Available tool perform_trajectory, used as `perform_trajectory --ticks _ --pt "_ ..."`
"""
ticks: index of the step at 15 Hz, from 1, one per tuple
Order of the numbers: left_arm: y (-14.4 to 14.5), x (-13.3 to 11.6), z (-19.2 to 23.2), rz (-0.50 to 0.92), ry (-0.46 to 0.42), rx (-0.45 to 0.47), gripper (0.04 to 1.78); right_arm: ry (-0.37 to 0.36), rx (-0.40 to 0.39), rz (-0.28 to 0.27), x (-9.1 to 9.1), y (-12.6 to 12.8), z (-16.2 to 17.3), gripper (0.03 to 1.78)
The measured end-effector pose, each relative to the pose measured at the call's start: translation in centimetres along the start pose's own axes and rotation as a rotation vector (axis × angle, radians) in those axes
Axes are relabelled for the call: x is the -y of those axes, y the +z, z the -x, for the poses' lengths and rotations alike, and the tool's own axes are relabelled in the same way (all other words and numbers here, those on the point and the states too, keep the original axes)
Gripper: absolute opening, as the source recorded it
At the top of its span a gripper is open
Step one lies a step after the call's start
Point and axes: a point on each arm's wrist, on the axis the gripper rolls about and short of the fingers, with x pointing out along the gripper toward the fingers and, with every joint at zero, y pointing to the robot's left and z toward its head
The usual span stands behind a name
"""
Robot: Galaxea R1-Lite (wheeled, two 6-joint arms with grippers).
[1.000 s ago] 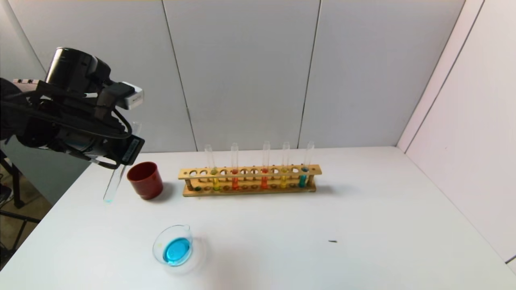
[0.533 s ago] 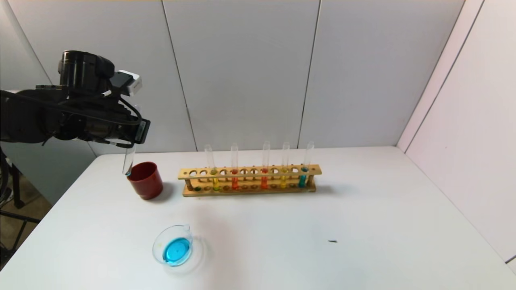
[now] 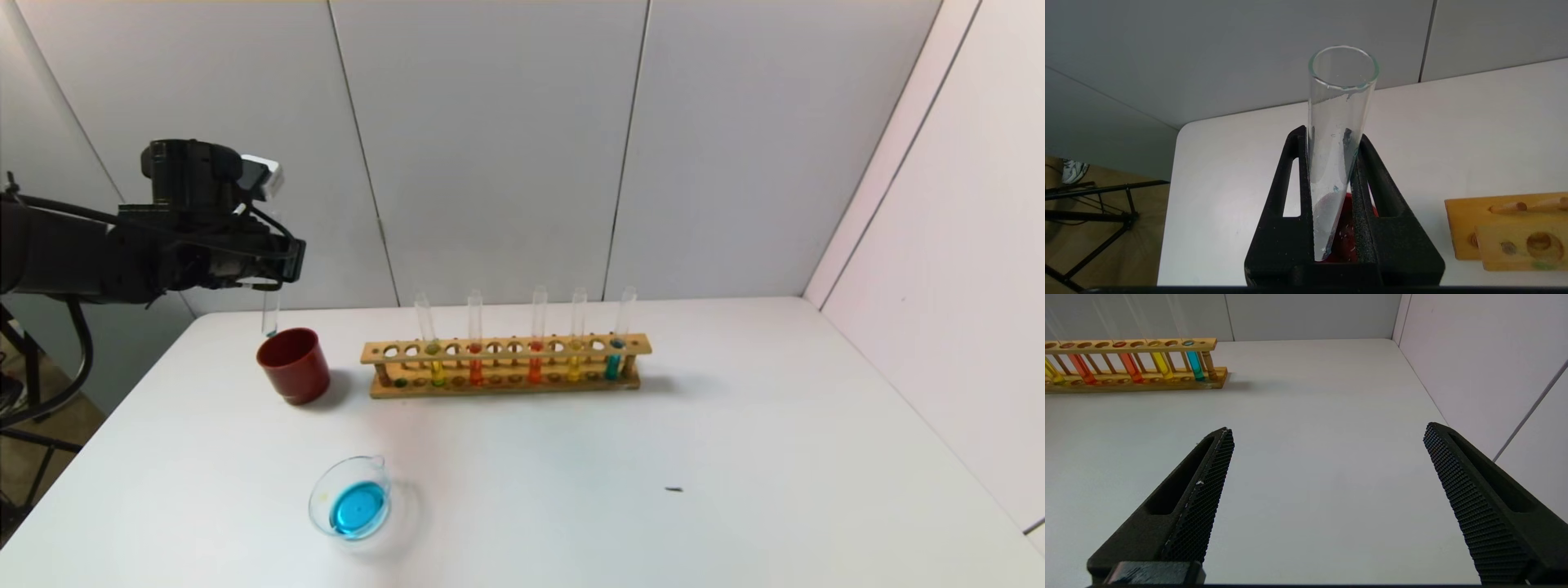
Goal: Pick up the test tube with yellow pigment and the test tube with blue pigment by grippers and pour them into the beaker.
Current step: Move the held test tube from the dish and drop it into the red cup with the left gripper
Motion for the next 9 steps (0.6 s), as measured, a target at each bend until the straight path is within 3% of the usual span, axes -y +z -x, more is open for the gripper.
perform_trajectory --ticks 9 --pt "-3.4 0.9 -3.2 0.040 -0.006 -0.033 0.31 -0.001 0.000 0.000 0.0 0.0 0.0 1.70"
